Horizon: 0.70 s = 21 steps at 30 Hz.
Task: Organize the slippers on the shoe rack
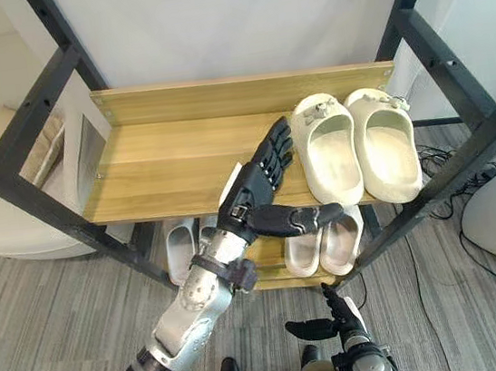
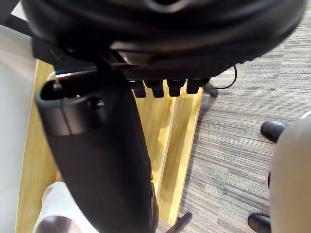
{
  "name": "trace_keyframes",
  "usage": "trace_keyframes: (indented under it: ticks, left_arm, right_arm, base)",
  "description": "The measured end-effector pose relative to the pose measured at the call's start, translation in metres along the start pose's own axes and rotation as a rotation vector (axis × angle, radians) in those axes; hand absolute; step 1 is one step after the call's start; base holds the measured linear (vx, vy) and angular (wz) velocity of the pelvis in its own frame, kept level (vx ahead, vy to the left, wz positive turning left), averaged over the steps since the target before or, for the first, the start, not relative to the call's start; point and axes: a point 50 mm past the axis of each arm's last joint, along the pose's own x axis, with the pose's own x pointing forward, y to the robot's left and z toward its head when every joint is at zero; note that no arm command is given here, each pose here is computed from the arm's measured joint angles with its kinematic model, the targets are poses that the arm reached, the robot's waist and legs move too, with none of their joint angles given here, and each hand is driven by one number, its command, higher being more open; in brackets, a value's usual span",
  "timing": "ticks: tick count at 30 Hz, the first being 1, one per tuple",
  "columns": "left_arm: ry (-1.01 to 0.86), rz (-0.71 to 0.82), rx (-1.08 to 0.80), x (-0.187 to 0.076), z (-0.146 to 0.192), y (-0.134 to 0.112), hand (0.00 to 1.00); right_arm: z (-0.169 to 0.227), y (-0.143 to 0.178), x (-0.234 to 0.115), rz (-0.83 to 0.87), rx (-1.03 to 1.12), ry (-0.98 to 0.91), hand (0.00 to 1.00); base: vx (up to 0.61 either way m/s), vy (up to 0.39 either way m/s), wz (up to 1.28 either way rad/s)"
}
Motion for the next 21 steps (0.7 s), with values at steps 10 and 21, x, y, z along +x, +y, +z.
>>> trace_keyframes:
  ticks: [10, 21]
  left_arm:
    - [-0.096, -0.222, -0.153, -0.012, 0.027, -0.044, 1.00]
    - [0.053, -0.366, -0.355, -0.029, 0.008, -0.063, 1.00]
  right_arm:
    - [0.000, 0.010, 0.000, 0.072, -0.028, 0.001, 1.00]
    - [-0.005, 0.017, -0.002, 0.123, -0.053, 0.023, 1.00]
  base:
    - [0.02, 0.005, 0.06]
    - [-0.03, 0.009, 0.02]
